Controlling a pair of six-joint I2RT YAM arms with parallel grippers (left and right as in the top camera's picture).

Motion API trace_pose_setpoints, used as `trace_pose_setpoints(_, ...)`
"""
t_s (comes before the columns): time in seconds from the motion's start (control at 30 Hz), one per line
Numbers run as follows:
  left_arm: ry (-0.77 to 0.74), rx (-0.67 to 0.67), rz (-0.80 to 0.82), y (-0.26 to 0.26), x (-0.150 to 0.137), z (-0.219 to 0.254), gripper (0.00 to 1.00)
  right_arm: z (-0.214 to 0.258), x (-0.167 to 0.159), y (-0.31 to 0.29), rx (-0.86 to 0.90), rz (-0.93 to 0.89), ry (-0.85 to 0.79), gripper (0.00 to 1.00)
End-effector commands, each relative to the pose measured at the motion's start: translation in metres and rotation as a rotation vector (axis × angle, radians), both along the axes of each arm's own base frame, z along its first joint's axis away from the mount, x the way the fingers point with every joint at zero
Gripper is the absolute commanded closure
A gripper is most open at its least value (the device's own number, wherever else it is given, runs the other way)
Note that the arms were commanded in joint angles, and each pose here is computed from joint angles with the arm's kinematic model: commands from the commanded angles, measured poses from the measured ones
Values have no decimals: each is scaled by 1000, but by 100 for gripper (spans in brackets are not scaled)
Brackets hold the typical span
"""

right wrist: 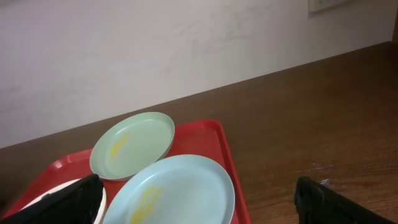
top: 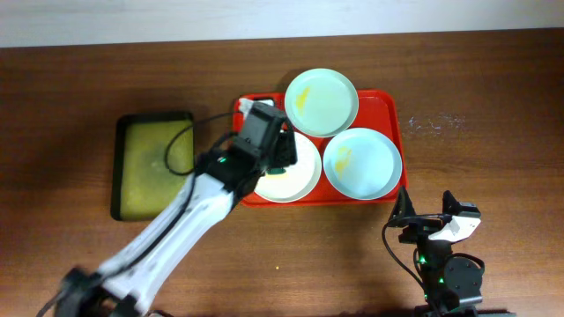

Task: Clean dirty plates on tray and stack at the side
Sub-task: 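Carry the sponge with the left gripper onto the white plate, then reach the right gripper to the white plate rim and grip it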

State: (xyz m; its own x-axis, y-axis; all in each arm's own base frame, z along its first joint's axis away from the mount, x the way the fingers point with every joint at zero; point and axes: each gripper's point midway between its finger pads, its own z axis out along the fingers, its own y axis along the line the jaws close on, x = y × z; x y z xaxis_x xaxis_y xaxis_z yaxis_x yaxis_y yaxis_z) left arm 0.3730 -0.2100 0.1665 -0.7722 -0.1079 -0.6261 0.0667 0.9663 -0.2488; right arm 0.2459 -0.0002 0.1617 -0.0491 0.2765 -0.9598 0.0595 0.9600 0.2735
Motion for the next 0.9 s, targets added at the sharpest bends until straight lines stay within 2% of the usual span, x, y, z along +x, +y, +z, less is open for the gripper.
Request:
trace_pose_setpoints(0.0, -73, 96, 95, 32, 0, 24, 24, -4, 0, -2, -2, -9, 8, 1)
trace_pose_setpoints(0.17, -31, 150, 170, 65, 1, 17, 24, -4, 0, -2, -2, -9, 8, 1)
trace_pose_setpoints(0.27, 35, 72, 191, 85, 7, 10, 22, -4, 0, -2, -2, -9, 8, 1)
trace_pose_setpoints(0.33, 78, 30, 210, 99, 8, 6, 12, -4, 0, -2, -2, -9, 8, 1)
trace_pose_setpoints(0.4, 108, 44, 254, 118, 6, 1, 1, -4, 0, -2, -2, -9, 8, 1)
trace_pose_setpoints(0.63, 190, 123, 375, 166, -7, -12, 1, -4, 0, -2, -2, -9, 8, 1)
trace_pose_setpoints(0.87, 253, 147, 391, 175, -21, -22, 1, -4, 0, -2, -2, -9, 8, 1)
